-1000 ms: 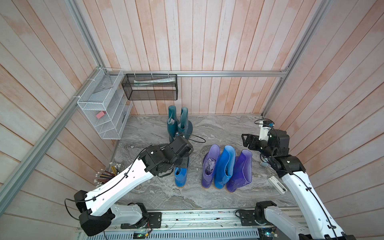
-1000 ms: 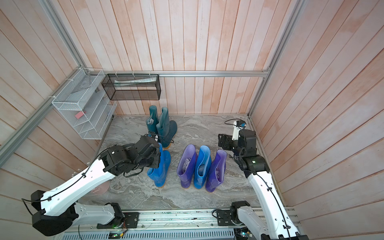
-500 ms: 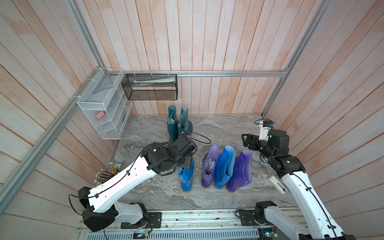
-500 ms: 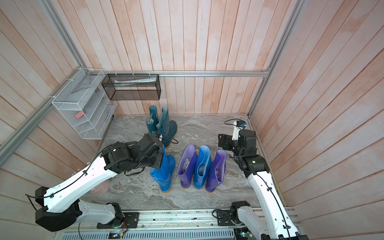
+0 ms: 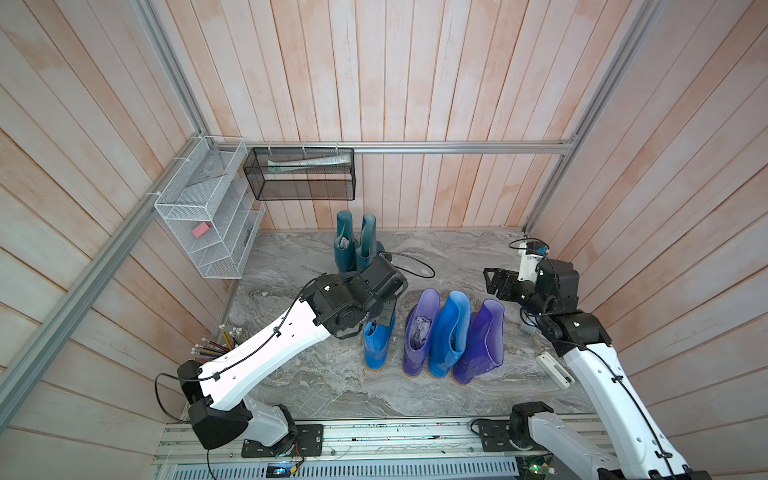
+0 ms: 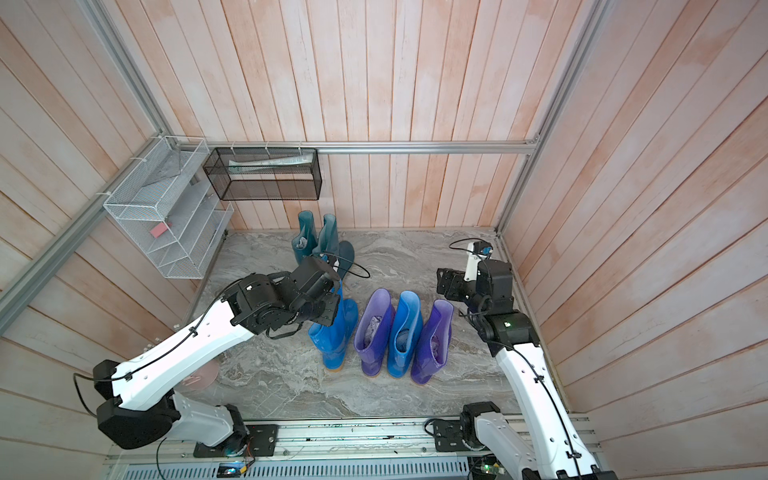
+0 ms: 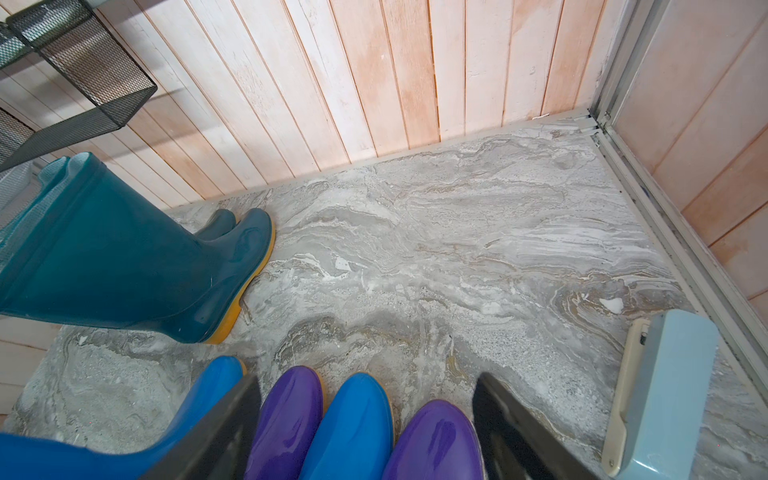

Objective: Match and arrange rain boots in pairs
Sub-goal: Pick up the rain boot at the center of the board, then place the rain boot at the center of the board.

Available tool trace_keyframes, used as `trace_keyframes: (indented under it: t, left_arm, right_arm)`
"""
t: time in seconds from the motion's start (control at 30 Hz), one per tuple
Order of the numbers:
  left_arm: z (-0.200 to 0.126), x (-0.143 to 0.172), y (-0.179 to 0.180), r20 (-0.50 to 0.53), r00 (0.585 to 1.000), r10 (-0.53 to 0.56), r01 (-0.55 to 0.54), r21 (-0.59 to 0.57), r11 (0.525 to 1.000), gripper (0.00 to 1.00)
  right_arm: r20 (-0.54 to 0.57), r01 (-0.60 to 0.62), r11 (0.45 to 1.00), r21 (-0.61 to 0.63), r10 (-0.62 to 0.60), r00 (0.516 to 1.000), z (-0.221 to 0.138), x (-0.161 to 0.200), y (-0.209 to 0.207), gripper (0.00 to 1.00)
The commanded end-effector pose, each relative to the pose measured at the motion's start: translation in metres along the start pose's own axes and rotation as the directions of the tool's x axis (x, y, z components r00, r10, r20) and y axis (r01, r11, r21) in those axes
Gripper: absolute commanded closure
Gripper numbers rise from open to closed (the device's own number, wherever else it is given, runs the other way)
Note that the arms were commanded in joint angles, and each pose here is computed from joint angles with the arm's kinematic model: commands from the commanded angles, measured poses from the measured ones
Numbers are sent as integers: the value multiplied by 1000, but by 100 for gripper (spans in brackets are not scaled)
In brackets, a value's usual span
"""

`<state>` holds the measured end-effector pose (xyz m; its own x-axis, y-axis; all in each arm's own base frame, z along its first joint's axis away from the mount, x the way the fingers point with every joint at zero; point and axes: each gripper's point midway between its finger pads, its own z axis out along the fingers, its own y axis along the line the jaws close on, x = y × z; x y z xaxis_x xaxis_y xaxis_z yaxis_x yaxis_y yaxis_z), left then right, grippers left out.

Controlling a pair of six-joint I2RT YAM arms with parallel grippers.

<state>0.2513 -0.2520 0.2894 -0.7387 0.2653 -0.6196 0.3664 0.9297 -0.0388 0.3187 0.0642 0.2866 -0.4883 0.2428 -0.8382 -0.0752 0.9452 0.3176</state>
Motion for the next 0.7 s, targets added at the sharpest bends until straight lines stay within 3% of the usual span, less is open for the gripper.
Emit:
trace_keyframes:
  t: [0.0,0.67]
  left_arm:
    - [-10,-45,0,148,989,-19,14,35,999,100]
    - [15,-125,14,276,961,23,-54,107,993,100]
  right_arm:
    - [-1,-5,1000,9,5,1000,-1,1,-2,18]
    - [2,-1,1000,16,1,1000,-1,1,-3,18]
